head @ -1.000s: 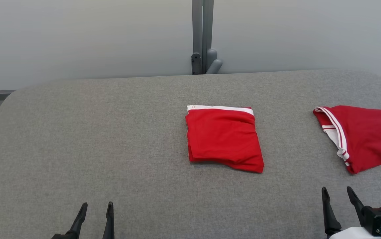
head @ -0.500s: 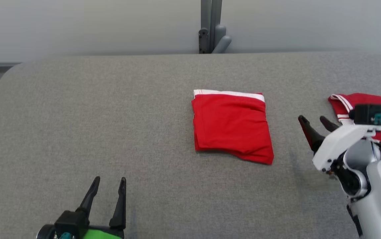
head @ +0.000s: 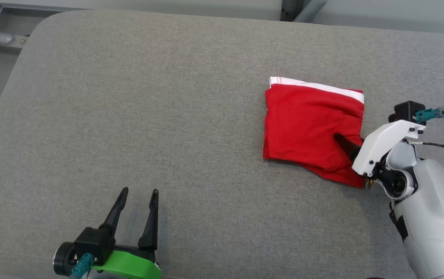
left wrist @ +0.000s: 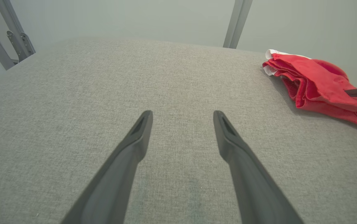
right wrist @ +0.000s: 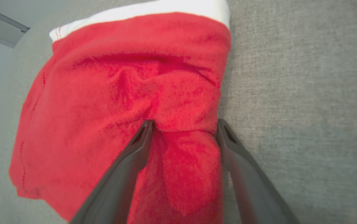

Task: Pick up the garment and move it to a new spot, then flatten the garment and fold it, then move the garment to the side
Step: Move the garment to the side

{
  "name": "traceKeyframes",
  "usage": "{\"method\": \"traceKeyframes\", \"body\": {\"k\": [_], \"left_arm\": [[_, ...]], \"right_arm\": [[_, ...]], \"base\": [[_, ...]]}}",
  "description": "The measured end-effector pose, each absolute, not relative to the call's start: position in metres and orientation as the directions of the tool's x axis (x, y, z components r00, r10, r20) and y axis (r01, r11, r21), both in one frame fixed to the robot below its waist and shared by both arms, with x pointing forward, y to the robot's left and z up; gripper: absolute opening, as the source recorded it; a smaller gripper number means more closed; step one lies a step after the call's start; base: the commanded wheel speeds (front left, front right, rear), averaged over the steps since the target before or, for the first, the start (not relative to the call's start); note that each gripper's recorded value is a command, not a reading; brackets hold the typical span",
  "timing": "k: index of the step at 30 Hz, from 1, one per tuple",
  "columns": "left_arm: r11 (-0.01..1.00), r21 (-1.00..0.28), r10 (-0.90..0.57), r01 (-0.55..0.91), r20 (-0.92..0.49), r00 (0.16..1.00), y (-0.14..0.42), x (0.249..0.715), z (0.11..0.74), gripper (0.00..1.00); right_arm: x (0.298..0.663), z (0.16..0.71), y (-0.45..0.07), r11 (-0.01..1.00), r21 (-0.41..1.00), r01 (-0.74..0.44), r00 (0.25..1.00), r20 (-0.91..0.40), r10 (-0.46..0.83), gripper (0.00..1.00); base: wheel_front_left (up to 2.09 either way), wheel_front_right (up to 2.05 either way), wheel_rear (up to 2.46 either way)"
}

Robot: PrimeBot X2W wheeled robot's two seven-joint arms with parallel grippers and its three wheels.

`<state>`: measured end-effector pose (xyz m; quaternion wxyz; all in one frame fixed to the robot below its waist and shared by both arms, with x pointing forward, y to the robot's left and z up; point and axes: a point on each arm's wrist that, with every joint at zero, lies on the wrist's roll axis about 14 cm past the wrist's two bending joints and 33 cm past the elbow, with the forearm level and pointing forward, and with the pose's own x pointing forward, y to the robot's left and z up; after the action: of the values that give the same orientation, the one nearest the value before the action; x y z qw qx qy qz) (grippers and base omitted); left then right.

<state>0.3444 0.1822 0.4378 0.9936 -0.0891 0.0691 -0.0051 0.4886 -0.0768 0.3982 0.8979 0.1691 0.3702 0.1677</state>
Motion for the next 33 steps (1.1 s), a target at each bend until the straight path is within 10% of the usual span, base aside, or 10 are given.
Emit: {"method": "traceKeyframes", "body": {"k": [1,2,11,33], "left_arm": [[0.984,-0.176,-0.012,-0.013,-0.143,0.99,0.185,0.343,0.436,1.0],[0.985,-0.174,-0.003,-0.023,-0.148,0.989,0.188,0.341,0.435,1.0],[0.987,-0.163,-0.021,-0.006,-0.164,0.986,0.184,0.348,0.429,1.0],[0.946,-0.216,-0.27,0.24,-0.123,0.955,0.106,0.395,0.427,1.0]], "right_arm": [[0.492,0.397,-0.072,0.881,0.44,-0.174,0.67,-0.602,0.433,0.81],[0.496,0.397,-0.066,0.869,0.467,-0.163,0.673,-0.591,0.444,0.0],[0.515,0.418,-0.07,0.868,0.447,-0.218,0.707,-0.541,0.456,0.0],[0.5,0.509,-0.279,0.987,0.163,-0.006,0.796,-0.597,0.103,0.0]], "base": [[0.0,0.0,0.0],[0.0,0.0,0.0],[0.0,0.0,0.0],[0.0,0.0,0.0]]}}
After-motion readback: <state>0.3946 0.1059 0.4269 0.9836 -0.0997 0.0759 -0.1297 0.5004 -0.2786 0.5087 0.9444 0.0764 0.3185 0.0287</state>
